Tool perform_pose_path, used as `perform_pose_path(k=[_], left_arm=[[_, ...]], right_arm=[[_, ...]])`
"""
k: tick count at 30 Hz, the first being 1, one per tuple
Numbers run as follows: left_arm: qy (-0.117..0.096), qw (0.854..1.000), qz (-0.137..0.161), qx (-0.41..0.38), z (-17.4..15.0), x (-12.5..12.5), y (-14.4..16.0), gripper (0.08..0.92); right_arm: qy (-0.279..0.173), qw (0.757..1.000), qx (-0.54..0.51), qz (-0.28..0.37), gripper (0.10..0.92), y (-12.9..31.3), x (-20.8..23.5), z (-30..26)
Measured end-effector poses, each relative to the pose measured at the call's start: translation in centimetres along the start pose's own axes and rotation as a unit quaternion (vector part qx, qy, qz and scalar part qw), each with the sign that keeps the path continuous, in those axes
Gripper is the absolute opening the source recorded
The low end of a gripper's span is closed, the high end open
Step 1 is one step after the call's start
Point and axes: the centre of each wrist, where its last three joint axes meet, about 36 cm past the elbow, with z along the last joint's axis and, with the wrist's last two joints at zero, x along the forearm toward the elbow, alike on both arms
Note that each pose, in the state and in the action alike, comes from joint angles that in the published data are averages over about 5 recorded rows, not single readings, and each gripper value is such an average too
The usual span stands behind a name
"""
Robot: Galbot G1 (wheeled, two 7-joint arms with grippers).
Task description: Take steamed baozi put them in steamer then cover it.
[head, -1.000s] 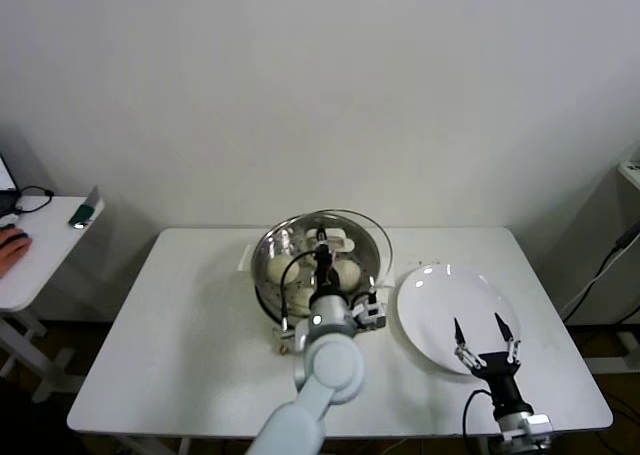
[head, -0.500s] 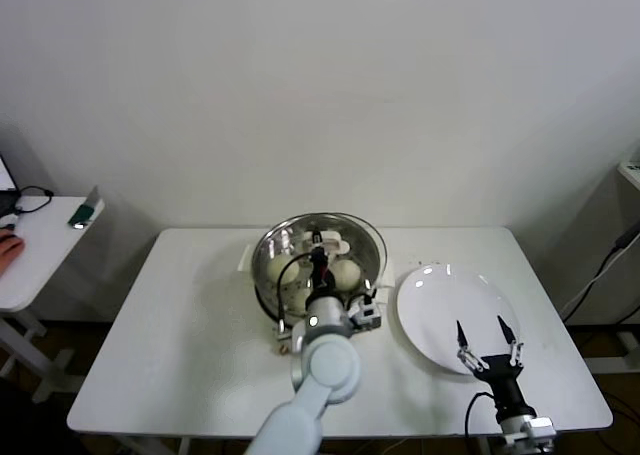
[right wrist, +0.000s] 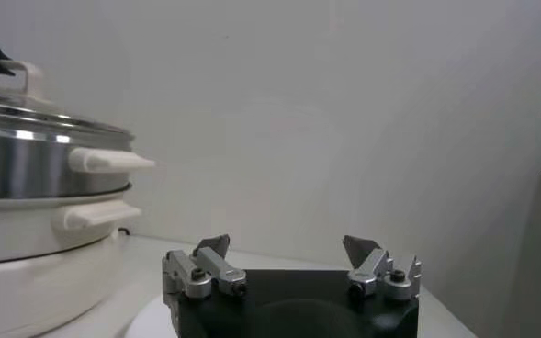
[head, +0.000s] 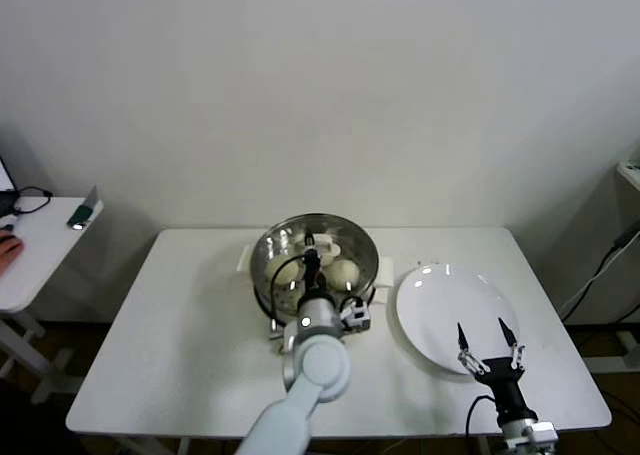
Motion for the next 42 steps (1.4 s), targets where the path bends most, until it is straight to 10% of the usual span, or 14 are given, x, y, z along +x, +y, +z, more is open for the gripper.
perform_pose_path(k=[17,42], left_arm=[[-0.005,1.0,-0.001,-0.005,-0.1,0.6,-0.8,0.166],[-0.052,0.993,0.011,0.101,4.2,5.1,3.8,0.816]], right_arm=[[-0.002,1.0,-0.001,0.0,0.823,0.1,0.3,0.2],[0.003,1.0,-0.014,0.007,0.823,1.3,-0.5,0.2]])
